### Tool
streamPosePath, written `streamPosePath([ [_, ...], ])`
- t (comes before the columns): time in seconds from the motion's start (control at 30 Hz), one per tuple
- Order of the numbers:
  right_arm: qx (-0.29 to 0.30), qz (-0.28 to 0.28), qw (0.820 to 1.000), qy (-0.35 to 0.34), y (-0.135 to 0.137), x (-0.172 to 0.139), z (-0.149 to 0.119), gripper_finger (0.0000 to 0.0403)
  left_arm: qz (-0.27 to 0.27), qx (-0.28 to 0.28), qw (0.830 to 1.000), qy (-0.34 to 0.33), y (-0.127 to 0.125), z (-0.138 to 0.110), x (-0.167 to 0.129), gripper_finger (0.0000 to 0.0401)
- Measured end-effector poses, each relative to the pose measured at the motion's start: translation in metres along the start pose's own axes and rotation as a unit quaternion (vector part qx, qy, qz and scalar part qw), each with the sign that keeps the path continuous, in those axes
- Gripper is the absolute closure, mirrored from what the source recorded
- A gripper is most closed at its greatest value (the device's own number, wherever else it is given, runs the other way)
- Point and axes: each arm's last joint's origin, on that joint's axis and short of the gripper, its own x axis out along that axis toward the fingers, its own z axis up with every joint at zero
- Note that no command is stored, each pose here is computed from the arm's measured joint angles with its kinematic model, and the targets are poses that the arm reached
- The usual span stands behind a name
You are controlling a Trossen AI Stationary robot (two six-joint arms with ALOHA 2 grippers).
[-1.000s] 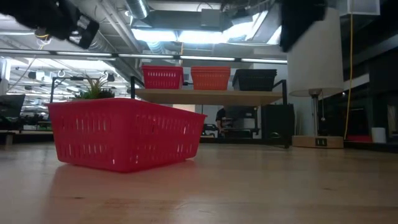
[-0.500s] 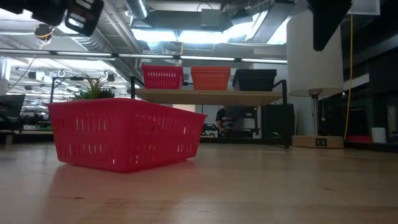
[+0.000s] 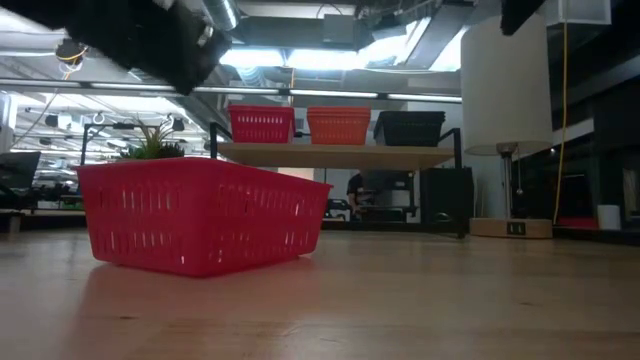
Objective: Stack baskets on shelf by color
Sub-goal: Stack the red basket on the red basket
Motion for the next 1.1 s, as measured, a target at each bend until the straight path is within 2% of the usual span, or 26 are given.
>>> streamPosePath([
  [0.2, -0.022, 0.023, 0.999, -0.012, 0.002, -0.013, -0.011, 0.0281, -0.013, -0.031, 0.998, 0.052, -0.004, -0.016, 0.021, 0.024],
  [0.4, -0.046, 0.028, 0.998, -0.018, 0.005, -0.017, -0.017, 0.0281, 0.007, -0.027, 0.994, 0.109, -0.005, -0.037, 0.047, 0.0241],
  [0.53, -0.053, 0.031, 0.998, -0.02, 0.007, -0.018, -0.02, 0.0281, 0.041, -0.041, 0.991, 0.116, -0.004, -0.043, 0.057, 0.0241],
  [0.63, -0.057, 0.033, 0.998, -0.021, 0.008, -0.019, -0.021, 0.0281, 0.07, -0.042, 0.991, 0.106, -0.002, -0.042, 0.058, 0.0266],
  [0.7, -0.059, 0.034, 0.997, -0.021, 0.009, -0.02, -0.022, 0.0281, 0.088, -0.041, 0.991, 0.097, -0.001, -0.04, 0.056, 0.0308],
  [0.77, -0.064, 0.036, 0.997, -0.021, 0.009, -0.021, -0.023, 0.0281, 0.1, -0.042, 0.99, 0.085, 0.0, -0.037, 0.054, 0.0366],
  [0.8, -0.07, 0.037, 0.997, -0.02, 0.01, -0.021, -0.024, 0.0281, 0.108, -0.044, 0.99, 0.08, 0.0, -0.035, 0.053, 0.0382],
  [0.87, -0.091, 0.037, 0.995, -0.021, 0.01, -0.021, -0.024, 0.0281, 0.119, -0.047, 0.99, 0.064, 0.001, -0.024, 0.048, 0.0393],
  [0.97, -0.121, 0.024, 0.992, -0.038, 0.009, -0.021, -0.023, 0.0281, 0.146, -0.033, 0.988, 0.035, 0.005, 0.006, 0.029, 0.0399],
  [1.1, -0.127, -0.016, 0.989, -0.069, 0.003, -0.015, -0.013, 0.0281, 0.225, -0.011, 0.974, 0.015, 0.021, 0.048, -0.012, 0.04],
])
